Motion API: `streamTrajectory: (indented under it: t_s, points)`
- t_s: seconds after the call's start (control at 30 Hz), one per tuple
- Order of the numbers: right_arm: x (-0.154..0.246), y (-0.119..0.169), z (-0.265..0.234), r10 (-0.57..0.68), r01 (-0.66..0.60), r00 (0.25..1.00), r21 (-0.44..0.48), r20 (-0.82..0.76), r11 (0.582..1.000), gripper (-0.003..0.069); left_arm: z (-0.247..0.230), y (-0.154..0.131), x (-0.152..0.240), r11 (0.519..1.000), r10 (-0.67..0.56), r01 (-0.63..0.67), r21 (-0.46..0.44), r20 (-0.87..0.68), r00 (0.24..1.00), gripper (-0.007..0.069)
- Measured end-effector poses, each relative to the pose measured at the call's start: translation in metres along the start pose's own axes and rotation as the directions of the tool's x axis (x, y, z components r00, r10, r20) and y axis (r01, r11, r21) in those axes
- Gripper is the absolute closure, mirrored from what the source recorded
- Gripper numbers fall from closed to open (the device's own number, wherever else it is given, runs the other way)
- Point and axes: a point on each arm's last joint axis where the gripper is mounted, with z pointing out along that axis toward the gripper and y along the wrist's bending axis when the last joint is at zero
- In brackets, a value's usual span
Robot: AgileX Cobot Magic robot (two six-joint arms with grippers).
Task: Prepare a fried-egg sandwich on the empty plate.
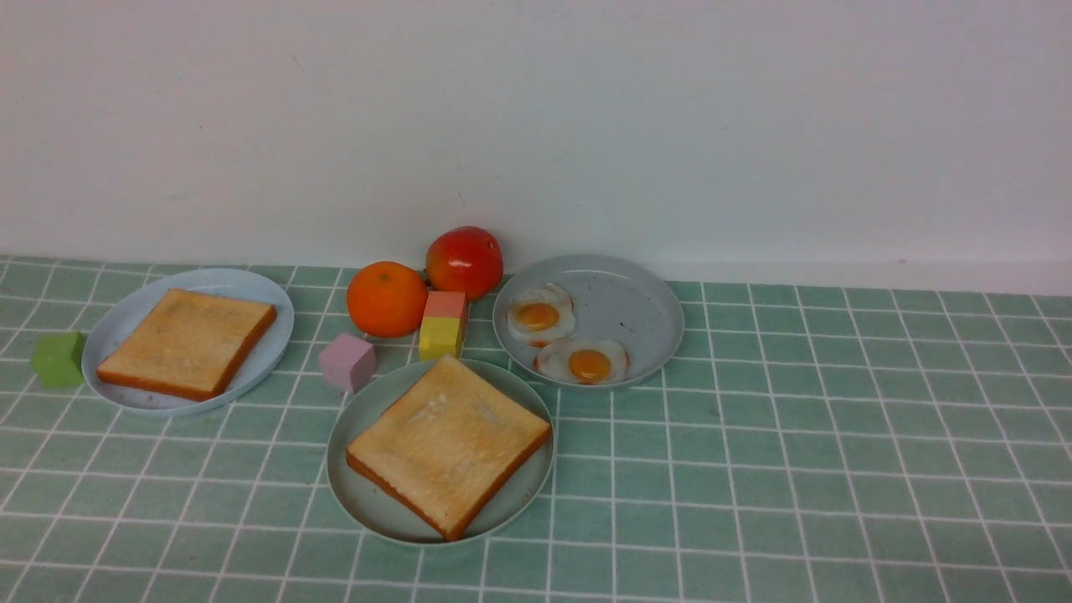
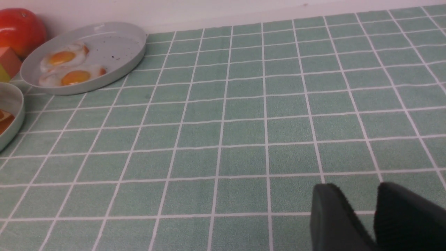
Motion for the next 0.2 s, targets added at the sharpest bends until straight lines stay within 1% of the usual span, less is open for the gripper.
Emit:
streamTrajectory:
  t_s: [0.2]
  points:
    - [0.0, 0.0, 0.0, 0.0, 0.0, 1.0, 0.0, 0.0, 1.0, 0.044, 0.0, 0.0, 0.0, 1.0, 0.0, 0.0, 0.0, 0.0, 1.0, 0.0615]
